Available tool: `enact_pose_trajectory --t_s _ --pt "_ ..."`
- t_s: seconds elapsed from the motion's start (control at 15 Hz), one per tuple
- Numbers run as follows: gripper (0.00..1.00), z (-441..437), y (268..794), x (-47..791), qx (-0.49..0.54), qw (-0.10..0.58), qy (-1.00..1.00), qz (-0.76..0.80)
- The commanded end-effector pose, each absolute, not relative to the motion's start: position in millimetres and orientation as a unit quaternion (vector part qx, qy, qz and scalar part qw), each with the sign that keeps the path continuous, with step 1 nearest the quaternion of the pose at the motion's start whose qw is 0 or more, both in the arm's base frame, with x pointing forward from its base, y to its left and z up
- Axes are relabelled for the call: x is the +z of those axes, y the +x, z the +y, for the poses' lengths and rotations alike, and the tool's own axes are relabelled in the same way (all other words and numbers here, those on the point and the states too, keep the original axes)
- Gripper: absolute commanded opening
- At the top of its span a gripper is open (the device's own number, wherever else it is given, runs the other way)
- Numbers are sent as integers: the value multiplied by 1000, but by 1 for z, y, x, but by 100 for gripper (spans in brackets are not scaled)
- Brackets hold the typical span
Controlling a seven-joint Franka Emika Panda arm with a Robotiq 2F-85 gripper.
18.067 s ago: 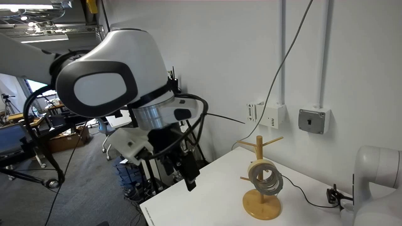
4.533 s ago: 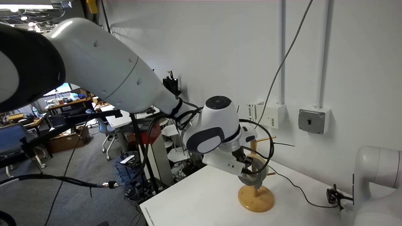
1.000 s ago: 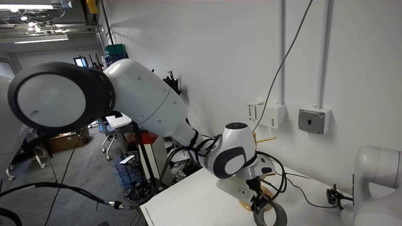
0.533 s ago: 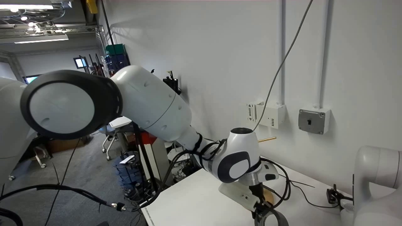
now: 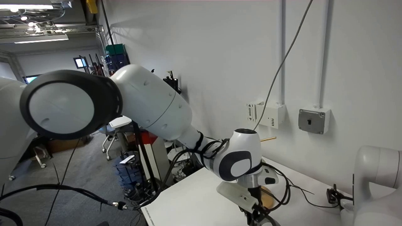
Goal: Unhang the masking tape from the tree
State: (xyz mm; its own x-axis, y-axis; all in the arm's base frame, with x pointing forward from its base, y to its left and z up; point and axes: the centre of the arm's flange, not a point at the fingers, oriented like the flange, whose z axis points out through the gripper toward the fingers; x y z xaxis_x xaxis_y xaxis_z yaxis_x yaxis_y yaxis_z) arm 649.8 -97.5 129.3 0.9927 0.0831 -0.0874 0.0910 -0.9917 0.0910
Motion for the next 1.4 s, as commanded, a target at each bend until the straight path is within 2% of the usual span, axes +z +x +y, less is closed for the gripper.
enact_pose_trajectory --t_s 0.0,0.07,0.13,0.2,0.33,0.67,0.8,1.33 --pt "4 -103 653 127 -59 52 996 51" --pt "11 -102 652 125 -63 52 995 51" --pt "41 -101 650 123 -67 51 995 52" --pt "43 -100 649 121 -70 50 995 52" --pt "56 -98 647 119 -73 48 995 52" --pt "95 -92 644 125 -71 48 995 54" --pt "100 -89 642 131 -69 48 995 56" --pt "100 -71 638 168 -49 54 995 67"
